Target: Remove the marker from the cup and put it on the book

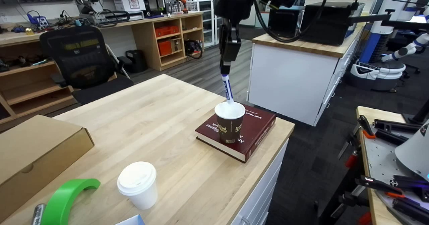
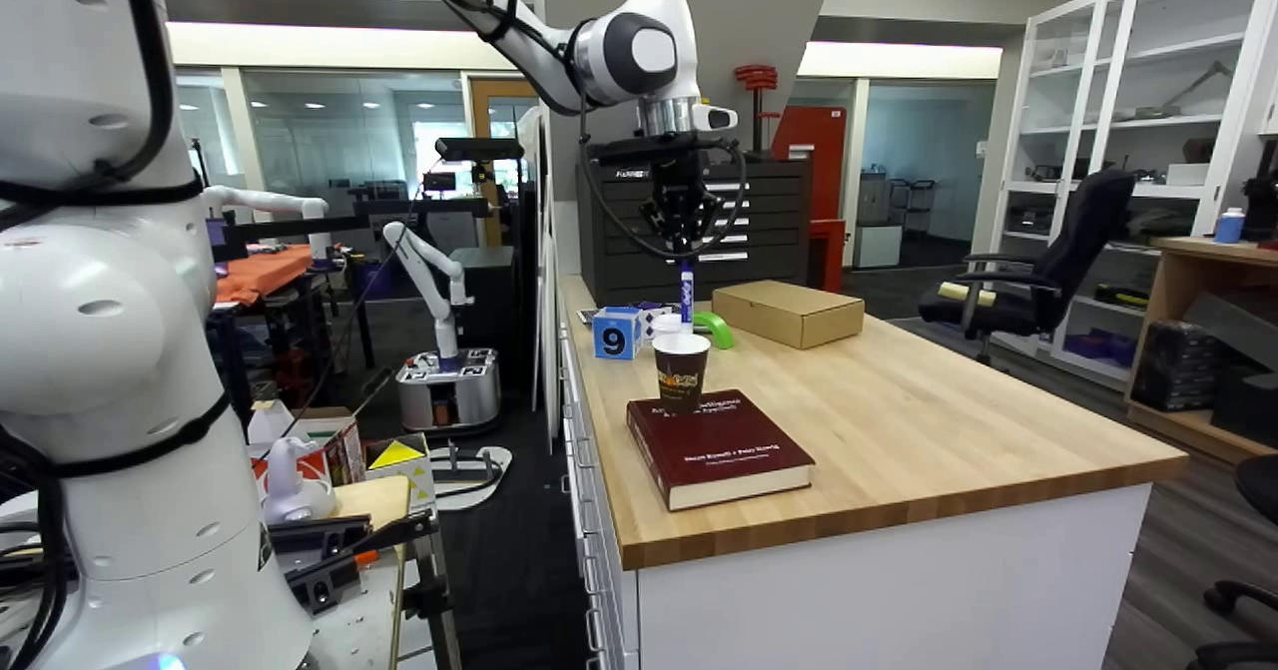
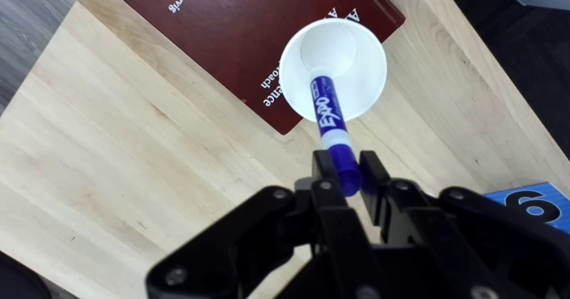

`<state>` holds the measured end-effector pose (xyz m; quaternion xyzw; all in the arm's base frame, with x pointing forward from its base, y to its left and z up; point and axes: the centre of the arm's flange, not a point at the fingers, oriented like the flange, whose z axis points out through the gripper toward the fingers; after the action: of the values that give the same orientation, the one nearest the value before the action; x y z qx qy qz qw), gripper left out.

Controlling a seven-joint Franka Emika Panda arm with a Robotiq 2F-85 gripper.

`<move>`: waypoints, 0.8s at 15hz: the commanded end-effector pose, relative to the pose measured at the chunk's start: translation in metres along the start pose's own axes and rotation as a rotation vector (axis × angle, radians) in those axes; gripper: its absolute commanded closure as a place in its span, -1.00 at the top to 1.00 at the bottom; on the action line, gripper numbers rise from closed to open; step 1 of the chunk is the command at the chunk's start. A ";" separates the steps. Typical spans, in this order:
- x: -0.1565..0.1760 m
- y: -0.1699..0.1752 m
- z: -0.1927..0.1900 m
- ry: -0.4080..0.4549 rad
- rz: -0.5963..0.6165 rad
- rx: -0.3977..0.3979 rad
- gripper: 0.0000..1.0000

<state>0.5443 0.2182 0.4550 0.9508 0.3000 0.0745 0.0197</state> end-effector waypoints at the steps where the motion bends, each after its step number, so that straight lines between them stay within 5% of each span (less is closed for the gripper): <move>1: -0.021 0.010 -0.015 0.014 0.057 -0.027 -0.89; 12: -0.047 0.063 0.007 -0.071 0.165 0.001 -0.89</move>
<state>0.5522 0.1534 0.4499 0.9687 0.2395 0.0598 0.0266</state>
